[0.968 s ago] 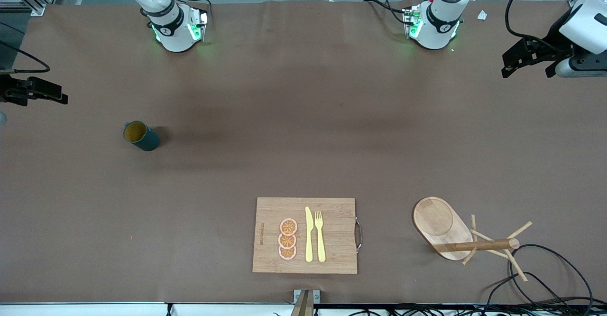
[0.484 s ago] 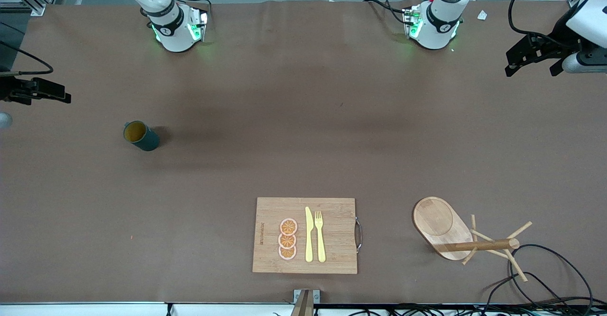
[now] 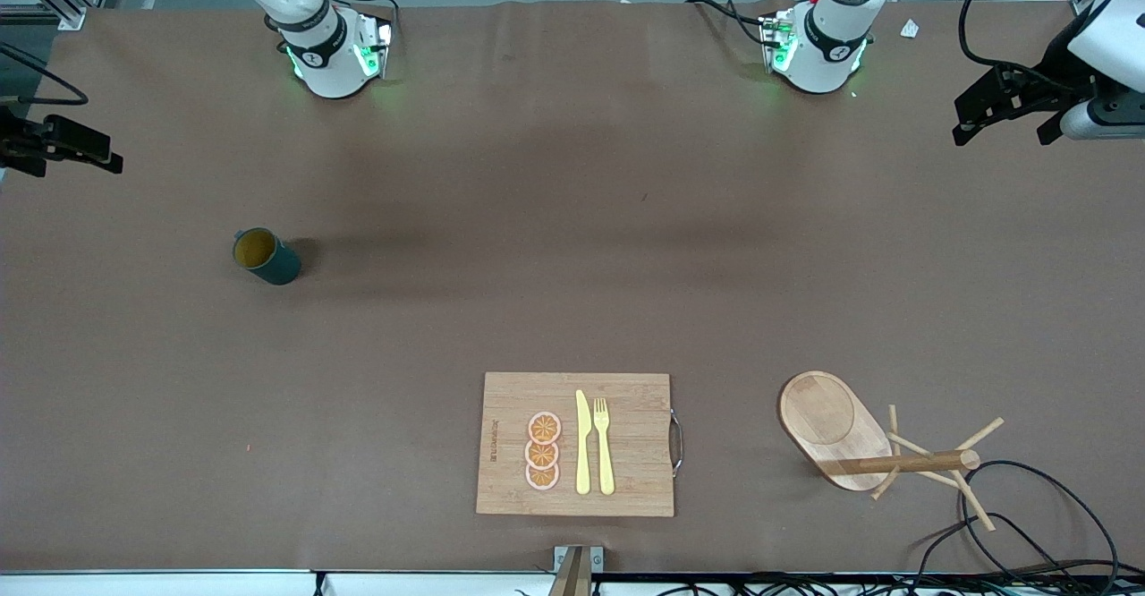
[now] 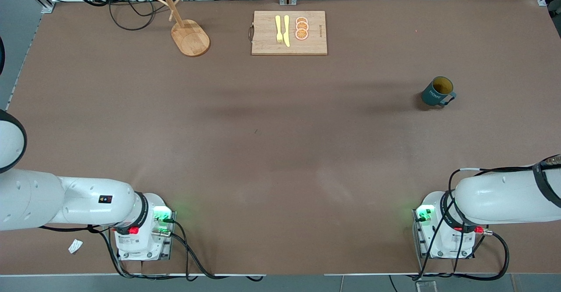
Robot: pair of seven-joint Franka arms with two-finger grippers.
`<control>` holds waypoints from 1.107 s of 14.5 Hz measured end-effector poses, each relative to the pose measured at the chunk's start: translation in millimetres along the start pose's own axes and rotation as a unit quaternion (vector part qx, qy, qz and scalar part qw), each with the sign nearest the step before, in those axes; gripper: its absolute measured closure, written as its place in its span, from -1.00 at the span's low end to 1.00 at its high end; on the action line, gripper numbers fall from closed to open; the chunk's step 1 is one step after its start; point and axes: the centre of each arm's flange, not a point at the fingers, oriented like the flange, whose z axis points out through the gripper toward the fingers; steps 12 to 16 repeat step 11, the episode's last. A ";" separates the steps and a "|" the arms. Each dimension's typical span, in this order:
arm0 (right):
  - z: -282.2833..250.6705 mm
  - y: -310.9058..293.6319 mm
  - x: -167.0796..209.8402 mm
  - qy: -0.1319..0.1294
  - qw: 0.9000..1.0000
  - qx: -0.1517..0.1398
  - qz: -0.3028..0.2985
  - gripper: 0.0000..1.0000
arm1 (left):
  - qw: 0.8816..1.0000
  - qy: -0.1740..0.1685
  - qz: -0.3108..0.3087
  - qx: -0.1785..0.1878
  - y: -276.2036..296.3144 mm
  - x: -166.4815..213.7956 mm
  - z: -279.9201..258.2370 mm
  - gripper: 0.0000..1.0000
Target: Transfer cup from left to right arm and place
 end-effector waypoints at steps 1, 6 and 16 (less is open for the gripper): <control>-0.9 -1.7 -3.2 0.002 1.000 0.000 -0.002 -1.00 | 1.000 0.000 0.000 0.000 0.0 0.1 0.1 -1.00; -11.4 -10.2 -13.1 0.015 1.000 -0.002 -0.009 -1.00 | 1.000 -0.001 0.000 0.000 0.1 0.8 1.2 -1.00; -23.1 -11.7 -23.6 0.028 1.000 -0.002 -0.010 -1.00 | 1.000 -0.003 0.014 0.000 4.1 1.2 2.6 -1.00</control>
